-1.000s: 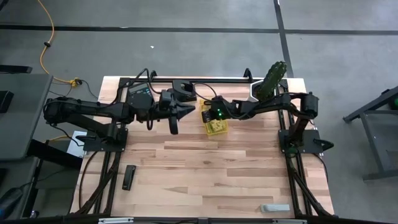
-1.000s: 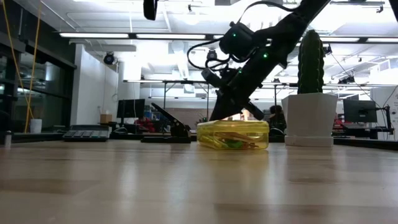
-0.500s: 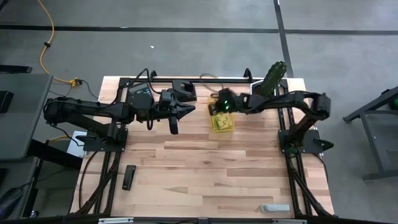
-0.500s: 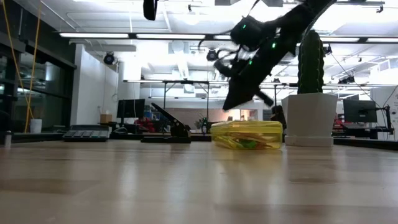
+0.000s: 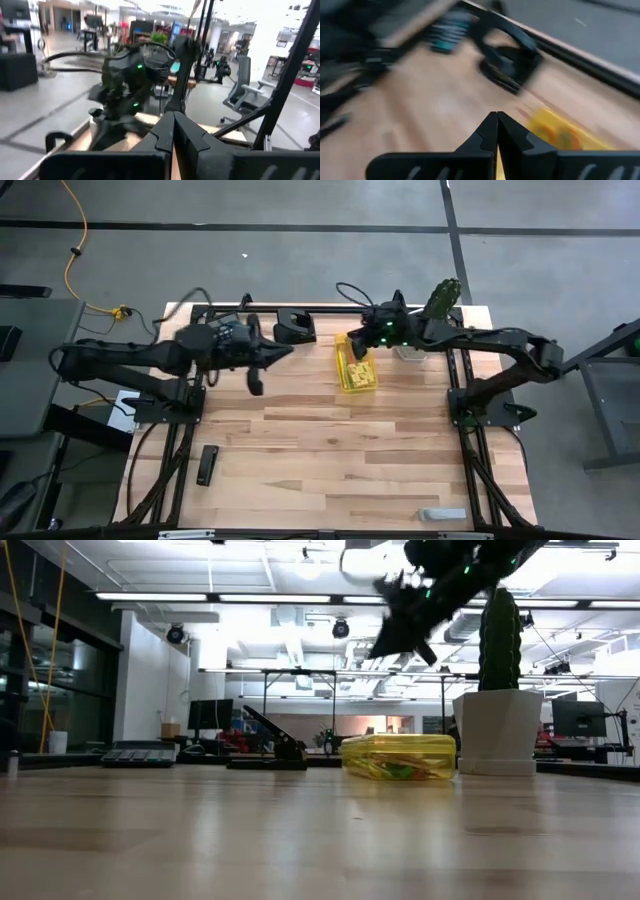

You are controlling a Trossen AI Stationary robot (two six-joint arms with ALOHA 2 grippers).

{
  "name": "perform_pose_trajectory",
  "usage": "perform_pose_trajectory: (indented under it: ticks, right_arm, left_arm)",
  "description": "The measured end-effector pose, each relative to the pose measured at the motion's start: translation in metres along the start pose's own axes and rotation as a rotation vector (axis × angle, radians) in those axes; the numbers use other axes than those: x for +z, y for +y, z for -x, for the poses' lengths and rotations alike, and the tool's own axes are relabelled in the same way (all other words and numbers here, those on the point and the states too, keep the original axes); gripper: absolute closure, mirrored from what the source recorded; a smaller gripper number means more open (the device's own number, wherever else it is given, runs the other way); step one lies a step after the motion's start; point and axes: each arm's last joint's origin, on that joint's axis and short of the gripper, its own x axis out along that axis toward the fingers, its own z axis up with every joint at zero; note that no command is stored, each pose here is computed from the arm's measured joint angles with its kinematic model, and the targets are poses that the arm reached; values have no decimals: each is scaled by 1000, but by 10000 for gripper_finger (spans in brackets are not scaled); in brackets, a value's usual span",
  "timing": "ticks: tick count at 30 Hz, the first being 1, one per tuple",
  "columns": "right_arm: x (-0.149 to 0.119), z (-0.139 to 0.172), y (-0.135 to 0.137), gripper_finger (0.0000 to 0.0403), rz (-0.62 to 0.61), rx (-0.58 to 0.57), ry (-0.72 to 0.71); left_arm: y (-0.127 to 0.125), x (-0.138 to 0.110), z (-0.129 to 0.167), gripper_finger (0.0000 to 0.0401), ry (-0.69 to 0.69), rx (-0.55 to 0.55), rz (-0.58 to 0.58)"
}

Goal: Pack school essentials
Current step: Return to Home Position

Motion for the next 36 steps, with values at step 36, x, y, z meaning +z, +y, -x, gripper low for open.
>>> perform_pose_trajectory:
  ticks: [36]
  right_arm:
    - [7, 151, 86, 403, 365, 619, -376]
  left_arm:
    - [-2, -45, 67, 401, -1, -74, 60]
